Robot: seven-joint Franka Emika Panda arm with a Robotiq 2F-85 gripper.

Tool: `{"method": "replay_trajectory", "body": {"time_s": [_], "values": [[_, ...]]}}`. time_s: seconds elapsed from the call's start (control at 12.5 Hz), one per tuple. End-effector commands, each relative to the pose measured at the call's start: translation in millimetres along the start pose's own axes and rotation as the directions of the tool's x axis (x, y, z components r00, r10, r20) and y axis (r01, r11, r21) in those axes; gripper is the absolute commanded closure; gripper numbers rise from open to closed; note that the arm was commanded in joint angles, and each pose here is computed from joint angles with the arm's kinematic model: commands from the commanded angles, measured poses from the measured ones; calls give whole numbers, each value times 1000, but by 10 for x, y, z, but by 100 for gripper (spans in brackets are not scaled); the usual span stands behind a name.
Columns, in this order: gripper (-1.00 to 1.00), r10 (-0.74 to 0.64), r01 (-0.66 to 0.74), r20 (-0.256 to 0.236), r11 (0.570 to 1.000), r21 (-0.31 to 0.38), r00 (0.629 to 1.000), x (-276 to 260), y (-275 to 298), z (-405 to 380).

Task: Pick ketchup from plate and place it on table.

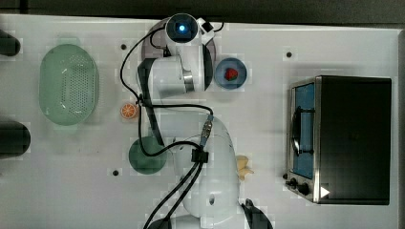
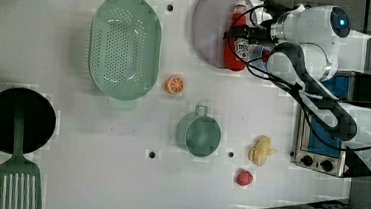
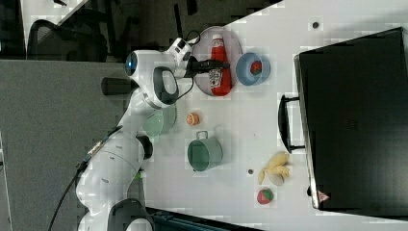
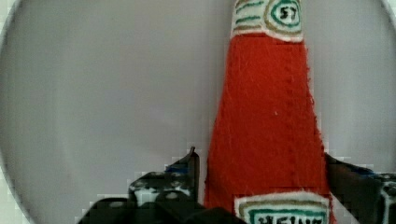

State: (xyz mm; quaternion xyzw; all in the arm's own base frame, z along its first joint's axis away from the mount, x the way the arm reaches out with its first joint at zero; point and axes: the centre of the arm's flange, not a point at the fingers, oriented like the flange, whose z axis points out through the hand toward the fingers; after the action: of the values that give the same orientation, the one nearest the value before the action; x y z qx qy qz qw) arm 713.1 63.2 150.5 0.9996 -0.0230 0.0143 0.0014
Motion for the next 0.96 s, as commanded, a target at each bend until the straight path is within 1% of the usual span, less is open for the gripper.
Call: {"method": "replay_trajectory", "body": {"time_s": [0.08,0.32,0.4,0.56,0.64,0.72,0.8,0.88,0.96], "values": [[-18,-40,40,-33,999,4,999,76,-40,-119],[-18,-38,38,-38,999,7,999,89,-53,-150],[-18,-35,36,-49,999,10,998,115,-53,-222],[-18,-19,21,-100,1000,18,995,240,-18,-578],[-18,1,2,-109,1000,30,994,273,17,-807],[-18,26,-22,-98,999,45,995,274,61,-1042],[-18,53,-48,-74,997,63,996,250,105,-1285],[-18,71,-66,-67,995,75,995,229,151,-1554],[-18,79,-73,-79,995,73,994,215,208,-1841]]}}
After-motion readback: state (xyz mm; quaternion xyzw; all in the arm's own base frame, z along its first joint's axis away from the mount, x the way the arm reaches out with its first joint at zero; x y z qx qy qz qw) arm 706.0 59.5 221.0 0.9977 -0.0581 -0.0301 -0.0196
